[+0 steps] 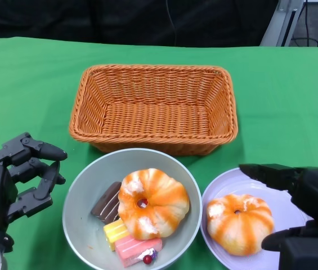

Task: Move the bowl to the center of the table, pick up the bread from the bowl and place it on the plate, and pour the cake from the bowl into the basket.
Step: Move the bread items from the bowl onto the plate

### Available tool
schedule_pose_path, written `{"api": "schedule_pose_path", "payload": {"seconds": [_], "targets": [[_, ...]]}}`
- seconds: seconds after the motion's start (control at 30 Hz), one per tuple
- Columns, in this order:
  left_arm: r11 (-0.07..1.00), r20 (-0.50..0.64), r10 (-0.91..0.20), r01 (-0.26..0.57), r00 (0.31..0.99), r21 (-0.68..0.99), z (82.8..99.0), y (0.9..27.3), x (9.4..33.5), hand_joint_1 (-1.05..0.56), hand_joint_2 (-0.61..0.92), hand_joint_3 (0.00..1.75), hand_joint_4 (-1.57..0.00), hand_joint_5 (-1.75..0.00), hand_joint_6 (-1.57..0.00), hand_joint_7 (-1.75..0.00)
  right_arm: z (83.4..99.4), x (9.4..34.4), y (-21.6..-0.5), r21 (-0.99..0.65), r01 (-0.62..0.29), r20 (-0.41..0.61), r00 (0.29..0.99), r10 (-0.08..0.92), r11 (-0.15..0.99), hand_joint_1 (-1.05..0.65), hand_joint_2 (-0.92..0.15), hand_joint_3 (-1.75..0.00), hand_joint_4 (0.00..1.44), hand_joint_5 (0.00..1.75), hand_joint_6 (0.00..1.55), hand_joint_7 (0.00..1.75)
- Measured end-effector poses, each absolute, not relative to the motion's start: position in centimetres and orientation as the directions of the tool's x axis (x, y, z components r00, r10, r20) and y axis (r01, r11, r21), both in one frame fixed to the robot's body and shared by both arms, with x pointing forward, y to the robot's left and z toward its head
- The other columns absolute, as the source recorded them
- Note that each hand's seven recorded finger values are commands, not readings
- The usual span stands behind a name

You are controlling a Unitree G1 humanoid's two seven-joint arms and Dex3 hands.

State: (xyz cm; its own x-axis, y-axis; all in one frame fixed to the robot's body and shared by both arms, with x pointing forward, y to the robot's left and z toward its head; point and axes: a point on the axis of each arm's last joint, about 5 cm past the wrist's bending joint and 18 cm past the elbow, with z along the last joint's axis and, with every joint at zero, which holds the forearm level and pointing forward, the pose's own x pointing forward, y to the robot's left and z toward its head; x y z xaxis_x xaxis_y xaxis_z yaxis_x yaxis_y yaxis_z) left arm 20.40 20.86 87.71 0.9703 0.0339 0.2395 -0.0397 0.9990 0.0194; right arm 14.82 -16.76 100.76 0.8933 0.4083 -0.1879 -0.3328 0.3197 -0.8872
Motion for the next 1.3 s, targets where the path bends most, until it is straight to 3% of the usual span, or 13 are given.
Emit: {"api": "schedule_pose_path", "payload": {"seconds": [0.3, 0.53, 0.87, 1.0, 1.17, 1.23, 1.3], "targets": [[0.999, 0.235, 0.026, -0.031, 0.972, 0.017, 87.6, 20.5, 20.5, -0.06, 0.56, 0.88, -0.77, -1.41, -0.81, -1.08, 103.4, 13.9, -13.8, -0.918, -0.242, -0.033, 0.835, 0.549, 0.313, -0.85, -0.92, -0.14, 0.56, 0.11, 0.43, 0.04], [0.998, 0.231, 0.015, -0.027, 0.973, 0.048, 87.5, 20.1, 20.5, -0.05, 0.57, 0.88, -0.76, -1.39, -0.8, -1.09, 103.7, 14.7, -11.5, -0.939, -0.215, -0.004, 0.786, 0.619, 0.267, -0.86, -0.92, -0.13, 0.53, 0.08, 0.46, 0.04], [0.998, 0.228, 0.017, -0.03, 0.973, 0.053, 87.6, 19.8, 20.5, -0.09, 0.64, 0.75, -0.74, -1.41, -0.82, -1.06, 101.3, 16.5, -8.0, -0.974, -0.174, -0.019, 0.703, 0.711, 0.146, -0.8, -0.92, -0.08, 0.57, 0.06, 0.55, 0.03], [0.998, 0.234, 0.014, -0.029, 0.972, 0.064, 87.9, 19.7, 20.6, -0.09, 0.66, 0.71, -0.73, -1.41, -0.81, -1.06, 100.3, 17.1, -6.8, -0.985, -0.162, -0.073, 0.686, 0.724, 0.053, -0.79, -0.92, -0.09, 0.57, 0.06, 0.56, 0.03], [0.998, 0.226, 0.008, -0.023, 0.974, 0.064, 87.9, 19.5, 20.6, -0.11, 0.66, 0.69, -0.74, -1.38, -0.8, -1.07, 98.8, 17.7, -5.0, -0.989, -0.11, -0.147, 0.682, 0.717, -0.098, -0.81, -0.92, -0.09, 0.68, 0.1, 0.65, 0.05], [0.998, 0.228, 0.012, -0.027, 0.974, 0.063, 88.0, 19.4, 20.6, -0.12, 0.66, 0.69, -0.75, -1.38, -0.8, -1.07, 98.0, 17.7, -4.3, -0.99, -0.05, -0.13, 0.688, 0.714, -0.132, -0.73, -0.91, -0.05, 0.7, 0.11, 0.71, 0.06], [0.998, 0.23, 0.012, -0.027, 0.973, 0.062, 88.1, 19.4, 20.6, -0.12, 0.66, 0.68, -0.75, -1.37, -0.79, -1.07, 97.2, 17.7, -3.9, -0.988, 0.011, -0.102, 0.695, 0.712, -0.152, -0.5, -0.87, -0.02, 0.68, 0.1, 0.77, 0.06]]}}
